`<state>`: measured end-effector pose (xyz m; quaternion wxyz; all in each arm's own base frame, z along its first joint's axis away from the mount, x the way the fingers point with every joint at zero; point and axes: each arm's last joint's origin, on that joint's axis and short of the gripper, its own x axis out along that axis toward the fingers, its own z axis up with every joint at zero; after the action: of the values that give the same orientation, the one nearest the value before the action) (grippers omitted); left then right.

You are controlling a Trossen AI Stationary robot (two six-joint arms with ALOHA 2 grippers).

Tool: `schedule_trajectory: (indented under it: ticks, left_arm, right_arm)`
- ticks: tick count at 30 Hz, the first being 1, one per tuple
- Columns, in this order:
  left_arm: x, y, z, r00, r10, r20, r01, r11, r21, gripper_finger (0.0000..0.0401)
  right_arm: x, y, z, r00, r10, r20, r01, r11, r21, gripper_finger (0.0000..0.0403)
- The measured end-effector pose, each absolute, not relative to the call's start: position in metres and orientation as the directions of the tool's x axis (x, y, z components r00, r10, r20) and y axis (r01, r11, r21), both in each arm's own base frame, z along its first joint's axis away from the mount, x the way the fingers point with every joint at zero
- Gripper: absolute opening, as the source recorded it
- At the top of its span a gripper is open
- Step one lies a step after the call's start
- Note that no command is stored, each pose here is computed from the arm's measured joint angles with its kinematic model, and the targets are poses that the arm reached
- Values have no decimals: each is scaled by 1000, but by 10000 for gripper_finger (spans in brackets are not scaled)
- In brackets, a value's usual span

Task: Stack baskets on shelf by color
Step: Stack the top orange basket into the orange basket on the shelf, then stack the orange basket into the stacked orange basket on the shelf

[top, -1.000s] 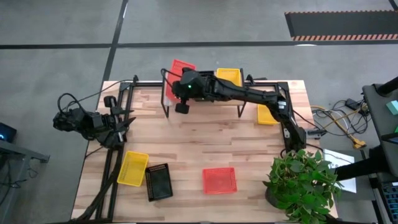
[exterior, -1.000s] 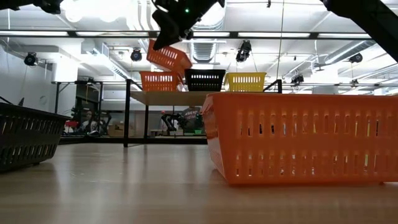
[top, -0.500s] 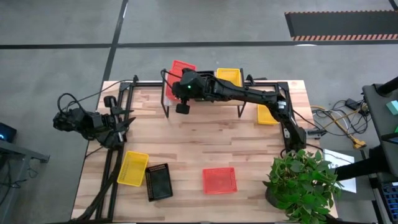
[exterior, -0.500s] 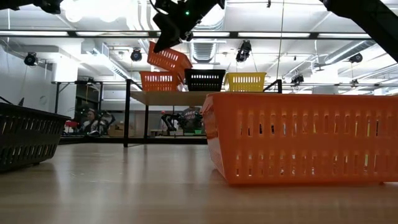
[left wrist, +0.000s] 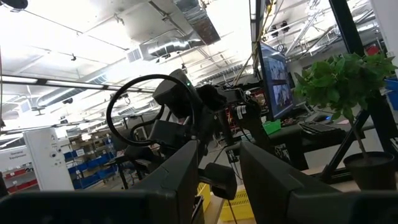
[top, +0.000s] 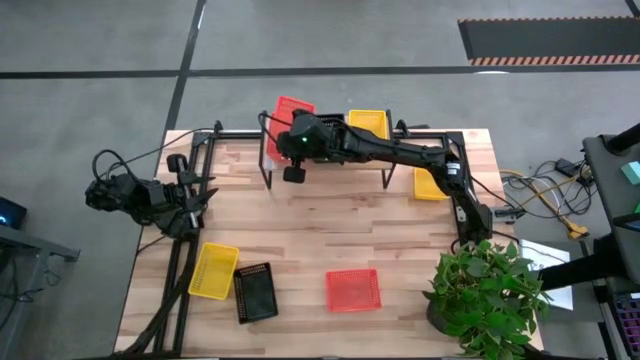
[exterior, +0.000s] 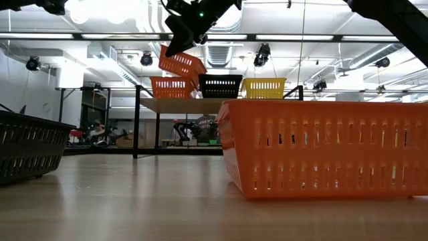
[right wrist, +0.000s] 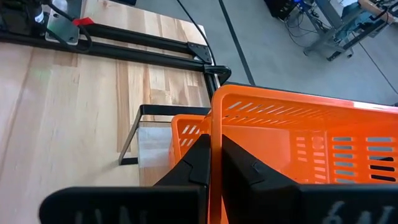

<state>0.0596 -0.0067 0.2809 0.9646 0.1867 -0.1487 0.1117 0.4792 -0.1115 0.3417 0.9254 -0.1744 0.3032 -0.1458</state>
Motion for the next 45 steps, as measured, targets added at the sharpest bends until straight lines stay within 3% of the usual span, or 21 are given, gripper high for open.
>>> schedule_trajectory:
  ticks: [22,36,40,45]
  left_arm:
    - [60,-7,281,931,160,329,-271,905,327,105]
    - [60,-7,281,931,160,329,-271,905,327,105]
    - [60,-7,281,931,160,329,-271,905,327,105]
    - [60,-7,281,929,160,333,-272,908,320,105]
  right_arm:
    - [486,-113,327,754,-380,-536,142,891,-432,43]
    - [480,-102,344,755,-365,-545,195,918,-345,144]
    - [468,-79,364,759,-331,-560,176,934,-312,137]
    - [460,-34,369,745,-253,-618,71,950,-303,90]
